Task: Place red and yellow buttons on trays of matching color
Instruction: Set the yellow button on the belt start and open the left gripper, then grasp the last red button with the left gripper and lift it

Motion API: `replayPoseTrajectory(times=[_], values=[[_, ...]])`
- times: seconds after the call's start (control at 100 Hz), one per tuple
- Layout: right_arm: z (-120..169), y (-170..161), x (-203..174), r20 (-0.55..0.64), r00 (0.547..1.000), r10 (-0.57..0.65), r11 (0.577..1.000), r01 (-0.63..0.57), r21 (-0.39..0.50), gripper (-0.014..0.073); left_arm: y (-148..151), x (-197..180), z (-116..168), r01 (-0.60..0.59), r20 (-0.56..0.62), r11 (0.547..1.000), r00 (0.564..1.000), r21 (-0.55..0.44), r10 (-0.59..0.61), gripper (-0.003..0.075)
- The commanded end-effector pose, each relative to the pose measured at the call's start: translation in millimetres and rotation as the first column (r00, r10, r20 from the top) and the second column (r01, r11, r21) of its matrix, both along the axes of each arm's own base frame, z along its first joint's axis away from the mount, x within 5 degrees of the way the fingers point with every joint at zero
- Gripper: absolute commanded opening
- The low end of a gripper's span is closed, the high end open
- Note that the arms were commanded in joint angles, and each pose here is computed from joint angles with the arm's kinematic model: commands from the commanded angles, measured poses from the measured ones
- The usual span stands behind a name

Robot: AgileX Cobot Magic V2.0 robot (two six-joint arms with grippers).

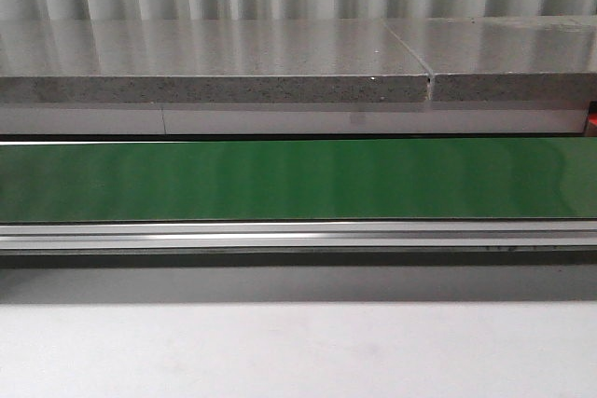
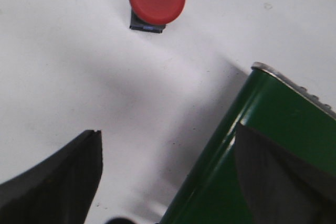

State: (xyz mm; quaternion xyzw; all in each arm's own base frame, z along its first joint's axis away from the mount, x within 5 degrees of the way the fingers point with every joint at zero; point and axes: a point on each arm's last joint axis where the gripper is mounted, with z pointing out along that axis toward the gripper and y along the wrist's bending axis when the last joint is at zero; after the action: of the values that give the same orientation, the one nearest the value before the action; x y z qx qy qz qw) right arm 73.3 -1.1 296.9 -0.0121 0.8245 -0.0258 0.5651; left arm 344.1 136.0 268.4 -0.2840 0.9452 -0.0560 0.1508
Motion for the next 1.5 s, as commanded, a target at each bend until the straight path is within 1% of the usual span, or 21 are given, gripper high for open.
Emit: replayPoseTrajectory(times=[0.0, 0.18, 0.24, 0.38, 0.55, 0.7, 0.9, 0.99, 1.06, 1.23, 1.32, 1.39, 1.49], values=[[15.3, -0.6, 1.6, 0.098, 0.995, -0.006, 1.0, 0.007, -0.006, -0.0071, 1.9, 3.3, 16.3, -0.007, 0.072, 1.0, 0.997, 0.028, 0.005, 0.0512], [15.3, -0.6, 1.6, 0.098, 0.995, -0.006, 1.0, 0.007, -0.006, -0.0071, 9.7, 17.4, -5.8, -0.011, 0.049, 0.999, 0.999, 0.035, 0.009, 0.0512], [15.3, -0.6, 1.6, 0.098, 0.995, -0.006, 1.0, 0.007, -0.006, -0.0071, 12.2, 22.4, -11.0, -0.015, 0.057, 0.999, 0.998, 0.041, 0.012, 0.0512], [15.2, -0.6, 1.6, 0.097, 0.995, -0.006, 1.0, 0.006, -0.006, -0.0071, 18.2, 35.0, -21.4, -0.042, 0.123, 0.997, 0.992, 0.063, 0.034, 0.0512], [15.3, -0.6, 1.6, 0.097, 0.995, -0.006, 1.0, 0.007, -0.006, -0.0071, 25.2, 50.0, -32.3, -0.079, 0.22, 0.993, 0.974, 0.087, 0.058, 0.0512], [15.3, -0.6, 1.6, 0.097, 0.995, -0.006, 1.0, 0.007, -0.006, -0.0071, 27.4, 59.1, -49.7, -0.098, 0.234, 0.993, 0.969, 0.069, 0.079, 0.0512], [15.2, -0.6, 1.6, 0.096, 0.995, -0.006, 1.0, 0.006, -0.006, -0.0071, 30.4, 64.9, -53.0, -0.114, 0.28, 0.99, 0.956, 0.086, 0.086, 0.0512], [15.2, -0.6, 1.6, 0.096, 0.995, -0.006, 1.0, 0.006, -0.006, -0.0071, 30.2, 65.7, -52.4, -0.122, 0.29, 0.99, 0.952, 0.078, 0.094, 0.051], [15.2, -0.6, 1.6, 0.096, 0.995, -0.006, 1.0, 0.006, -0.006, -0.0071, 29.9, 65.9, -52.4, -0.125, 0.292, 0.99, 0.951, 0.071, 0.099, 0.0483], [15.2, -0.6, 1.6, 0.096, 0.995, -0.006, 1.0, 0.006, -0.006, -0.0071, 29.5, 66.1, -52.3, -0.128, 0.295, 0.99, 0.95, 0.064, 0.104, 0.0333], [15.2, -0.6, 1.6, 0.096, 0.995, -0.006, 1.0, 0.006, -0.006, -0.0071, 29.5, 66.1, -52.3, -0.126, 0.294, 0.99, 0.95, 0.065, 0.102, 0.0272], [15.2, -0.6, 1.6, 0.096, 0.995, -0.006, 1.0, 0.006, -0.006, -0.0071, 29.5, 66.1, -52.3, -0.126, 0.294, 0.99, 0.95, 0.065, 0.102, 0.0243], [15.2, -0.6, 1.6, 0.096, 0.995, -0.006, 1.0, 0.006, -0.006, -0.0071, 29.1, 65.4, -50.9, -0.121, 0.292, 0.99, 0.951, 0.066, 0.097, 0.0227]])
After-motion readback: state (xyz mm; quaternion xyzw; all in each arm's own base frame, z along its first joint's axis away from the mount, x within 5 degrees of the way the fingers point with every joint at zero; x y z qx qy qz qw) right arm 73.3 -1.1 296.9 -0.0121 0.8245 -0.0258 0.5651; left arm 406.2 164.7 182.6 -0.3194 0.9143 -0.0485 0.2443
